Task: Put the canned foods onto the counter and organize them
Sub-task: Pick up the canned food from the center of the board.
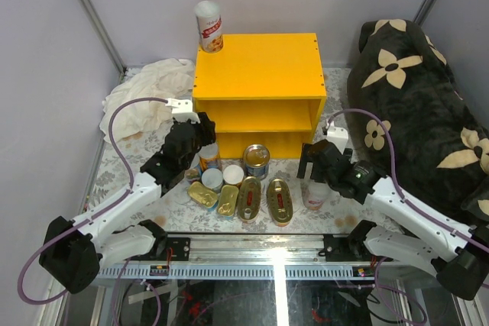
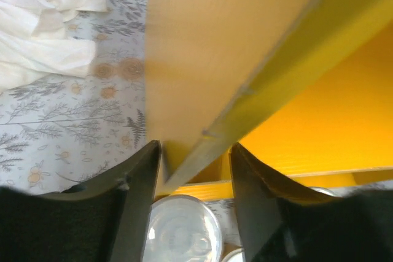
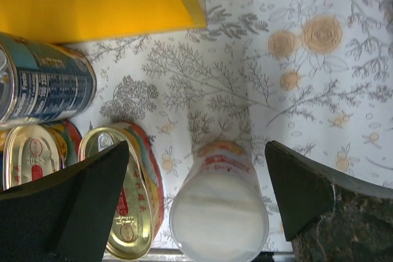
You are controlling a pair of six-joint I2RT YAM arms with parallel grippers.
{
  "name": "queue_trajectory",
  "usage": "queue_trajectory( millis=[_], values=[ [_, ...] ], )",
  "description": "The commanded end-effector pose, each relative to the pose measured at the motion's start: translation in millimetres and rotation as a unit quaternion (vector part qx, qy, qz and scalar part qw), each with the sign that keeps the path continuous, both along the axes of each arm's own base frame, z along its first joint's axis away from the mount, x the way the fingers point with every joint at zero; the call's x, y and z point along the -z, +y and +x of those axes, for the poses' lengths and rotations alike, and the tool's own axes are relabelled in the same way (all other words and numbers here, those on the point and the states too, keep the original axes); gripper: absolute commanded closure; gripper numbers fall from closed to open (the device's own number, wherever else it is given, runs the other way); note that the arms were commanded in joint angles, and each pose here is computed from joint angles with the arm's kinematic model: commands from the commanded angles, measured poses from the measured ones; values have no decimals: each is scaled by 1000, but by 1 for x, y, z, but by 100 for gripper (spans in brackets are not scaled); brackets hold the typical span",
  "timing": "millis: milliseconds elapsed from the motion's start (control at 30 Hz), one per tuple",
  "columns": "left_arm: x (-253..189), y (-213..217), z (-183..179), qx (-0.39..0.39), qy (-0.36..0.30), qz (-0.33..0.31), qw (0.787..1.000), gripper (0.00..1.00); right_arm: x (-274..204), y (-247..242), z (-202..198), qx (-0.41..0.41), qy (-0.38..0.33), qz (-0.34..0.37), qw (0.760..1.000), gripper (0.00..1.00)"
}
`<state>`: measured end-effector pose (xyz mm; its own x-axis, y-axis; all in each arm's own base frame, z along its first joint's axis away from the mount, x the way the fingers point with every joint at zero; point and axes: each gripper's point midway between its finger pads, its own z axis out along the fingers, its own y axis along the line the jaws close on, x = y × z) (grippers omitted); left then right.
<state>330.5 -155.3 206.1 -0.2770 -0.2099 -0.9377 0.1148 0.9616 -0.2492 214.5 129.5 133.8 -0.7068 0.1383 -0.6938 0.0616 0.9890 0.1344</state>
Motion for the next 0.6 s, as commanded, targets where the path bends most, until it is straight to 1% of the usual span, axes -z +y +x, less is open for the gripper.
queue_trajectory(
  millis=[0,33,100,167,267,333,367,433,567],
  values=[
    [-16,-19,-1,17,5,-50,999,41,6,-8,-15,48,15,14,999,0],
    [-16,-19,0,17,5,-49,999,31,12,-10,-19,50,25,8,998,0],
    [-17,-19,2,15,3,-44,999,21,24,-14,-26,57,47,-6,997,0],
    [-17,-19,3,15,1,-42,999,14,35,-17,-33,64,62,-16,996,0],
    [-16,-19,4,15,3,-38,999,6,48,-21,-41,72,72,-18,995,0],
    [-15,-19,4,15,5,-36,999,4,57,-22,-45,73,78,-15,994,0],
    [-15,-19,4,15,5,-36,999,3,61,-21,-47,71,80,-13,994,2],
    [-14,-19,3,17,6,-36,999,2,68,-20,-48,68,79,-8,995,7],
    [-12,-21,4,21,9,-32,999,2,74,-13,-42,50,63,2,997,24]
  ],
)
